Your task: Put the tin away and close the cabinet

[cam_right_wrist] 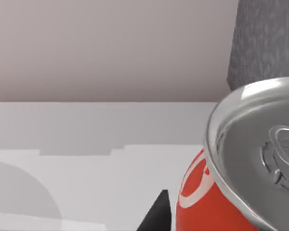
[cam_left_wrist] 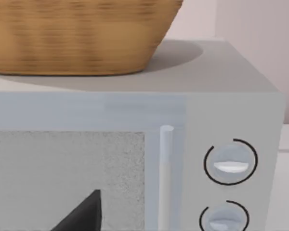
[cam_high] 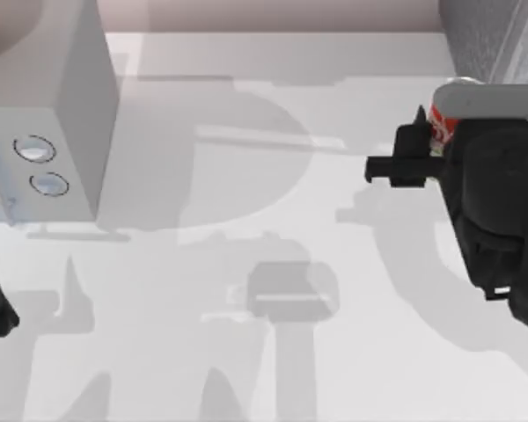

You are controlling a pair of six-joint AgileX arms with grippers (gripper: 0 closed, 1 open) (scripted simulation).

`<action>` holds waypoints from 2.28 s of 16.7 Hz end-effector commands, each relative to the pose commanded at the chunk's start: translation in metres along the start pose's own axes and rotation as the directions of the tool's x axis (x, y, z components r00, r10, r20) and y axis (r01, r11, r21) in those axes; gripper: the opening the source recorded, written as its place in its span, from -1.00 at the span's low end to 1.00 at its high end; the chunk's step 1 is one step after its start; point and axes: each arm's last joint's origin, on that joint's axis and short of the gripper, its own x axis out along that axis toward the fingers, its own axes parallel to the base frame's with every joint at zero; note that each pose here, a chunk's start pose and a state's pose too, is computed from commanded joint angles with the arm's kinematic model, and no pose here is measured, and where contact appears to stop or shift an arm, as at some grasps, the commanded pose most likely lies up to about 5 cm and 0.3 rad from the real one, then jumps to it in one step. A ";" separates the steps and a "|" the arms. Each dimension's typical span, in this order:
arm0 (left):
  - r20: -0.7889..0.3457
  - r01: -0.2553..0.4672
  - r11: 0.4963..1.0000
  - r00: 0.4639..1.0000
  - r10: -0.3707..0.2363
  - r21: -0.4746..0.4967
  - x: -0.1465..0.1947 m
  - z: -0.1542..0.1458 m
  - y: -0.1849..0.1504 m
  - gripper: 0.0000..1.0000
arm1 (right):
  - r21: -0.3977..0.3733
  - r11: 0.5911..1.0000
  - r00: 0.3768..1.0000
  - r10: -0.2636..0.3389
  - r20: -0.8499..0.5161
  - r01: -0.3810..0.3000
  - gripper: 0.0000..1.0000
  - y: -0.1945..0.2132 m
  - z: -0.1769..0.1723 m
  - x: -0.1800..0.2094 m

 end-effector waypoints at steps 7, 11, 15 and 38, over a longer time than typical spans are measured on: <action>0.000 0.000 1.000 1.000 0.000 0.000 0.000 0.000 0.000 1.00 | 0.011 1.000 1.000 0.006 0.010 -0.006 -1.00 -0.011 0.007 -0.005; 0.000 0.000 1.000 1.000 0.000 0.000 0.000 0.000 0.000 1.00 | 0.035 0.999 0.999 0.013 0.048 -0.014 -1.00 -0.049 0.025 -0.028; 0.000 0.000 1.000 1.000 0.000 0.000 0.000 0.000 0.000 1.00 | 0.048 0.999 0.996 0.010 0.092 -0.015 -1.00 -0.098 0.028 -0.065; 0.000 0.000 1.000 1.000 0.000 0.000 0.000 0.000 0.000 1.00 | 0.001 1.000 0.982 0.016 0.188 -0.016 -1.00 -0.166 -0.036 -0.138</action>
